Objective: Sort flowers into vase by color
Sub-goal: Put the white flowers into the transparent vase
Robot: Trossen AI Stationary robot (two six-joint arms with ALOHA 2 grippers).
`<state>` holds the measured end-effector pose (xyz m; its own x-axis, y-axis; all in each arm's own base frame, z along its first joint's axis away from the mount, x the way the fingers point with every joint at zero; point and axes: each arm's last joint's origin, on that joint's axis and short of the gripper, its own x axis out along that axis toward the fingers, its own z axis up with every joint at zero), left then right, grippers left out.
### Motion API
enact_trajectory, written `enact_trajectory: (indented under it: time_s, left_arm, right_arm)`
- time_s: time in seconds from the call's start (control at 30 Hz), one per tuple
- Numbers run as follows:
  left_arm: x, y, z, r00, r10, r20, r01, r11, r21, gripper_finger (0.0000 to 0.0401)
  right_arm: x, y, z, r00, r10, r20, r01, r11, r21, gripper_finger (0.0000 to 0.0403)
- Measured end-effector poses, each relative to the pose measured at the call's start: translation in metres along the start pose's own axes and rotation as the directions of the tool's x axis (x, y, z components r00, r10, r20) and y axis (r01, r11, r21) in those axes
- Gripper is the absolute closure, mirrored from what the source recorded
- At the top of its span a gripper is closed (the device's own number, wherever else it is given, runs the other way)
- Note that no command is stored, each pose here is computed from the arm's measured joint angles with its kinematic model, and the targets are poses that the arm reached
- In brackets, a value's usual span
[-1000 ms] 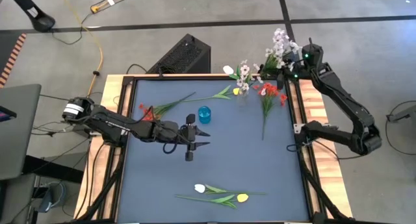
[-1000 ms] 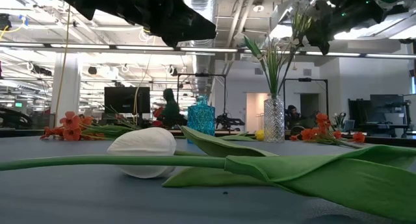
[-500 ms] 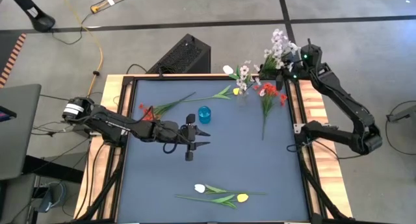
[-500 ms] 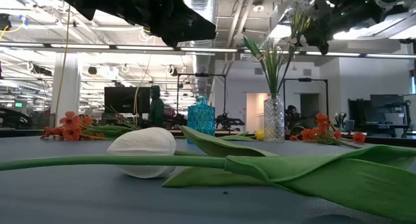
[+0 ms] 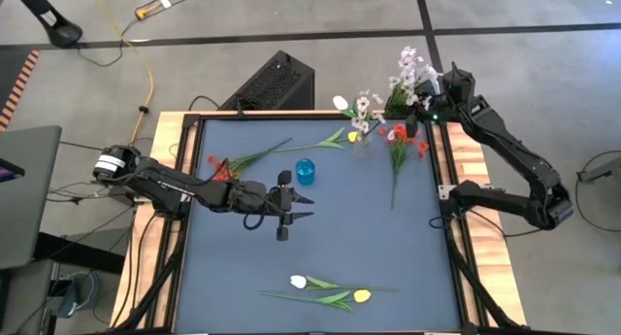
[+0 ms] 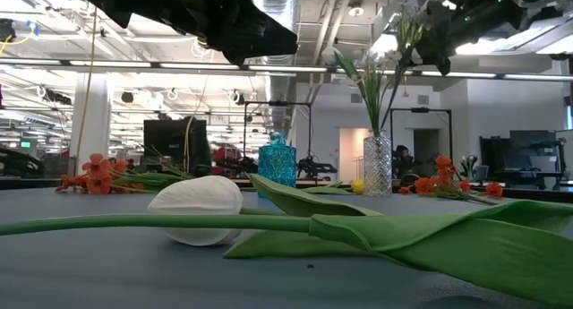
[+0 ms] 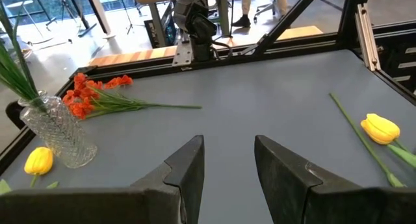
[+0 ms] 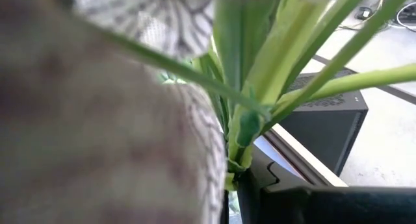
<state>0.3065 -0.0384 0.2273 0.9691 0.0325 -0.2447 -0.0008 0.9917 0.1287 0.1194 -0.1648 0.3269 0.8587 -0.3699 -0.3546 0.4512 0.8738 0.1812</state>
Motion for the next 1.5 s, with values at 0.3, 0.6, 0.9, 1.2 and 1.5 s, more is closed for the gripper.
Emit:
enact_trajectory:
  time_s: [0.3,0.6,0.9,1.2,1.5]
  left_arm:
    - [0.000,0.000,0.000,1.000,0.000,0.000,0.000,1.000,0.000,0.0276]
    - [0.000,0.000,0.000,1.000,-0.001,-0.003,0.001,1.000,0.000,0.0276]
    - [0.000,0.000,-0.001,1.000,-0.003,-0.005,0.003,1.000,0.002,0.0276]
    - [0.000,0.000,-0.001,1.000,-0.001,-0.006,0.001,1.000,0.007,0.0276]
    - [0.000,0.000,0.000,1.000,0.000,0.000,0.000,1.000,0.006,0.0276]
  right_arm:
    - [0.016,-0.007,-0.004,0.999,0.007,-0.047,-0.006,0.999,0.032,0.0371]
    - [0.038,-0.006,-0.007,0.997,0.021,-0.077,-0.019,0.999,0.031,0.0371]
    - [0.041,-0.006,-0.010,0.994,0.019,-0.104,-0.014,0.999,0.048,0.0371]
    - [0.023,0.001,-0.010,0.991,-0.081,-0.107,0.084,0.996,0.027,0.0371]
    - [0.041,0.007,-0.015,0.981,-0.100,-0.168,0.098,0.995,-0.021,0.0371]
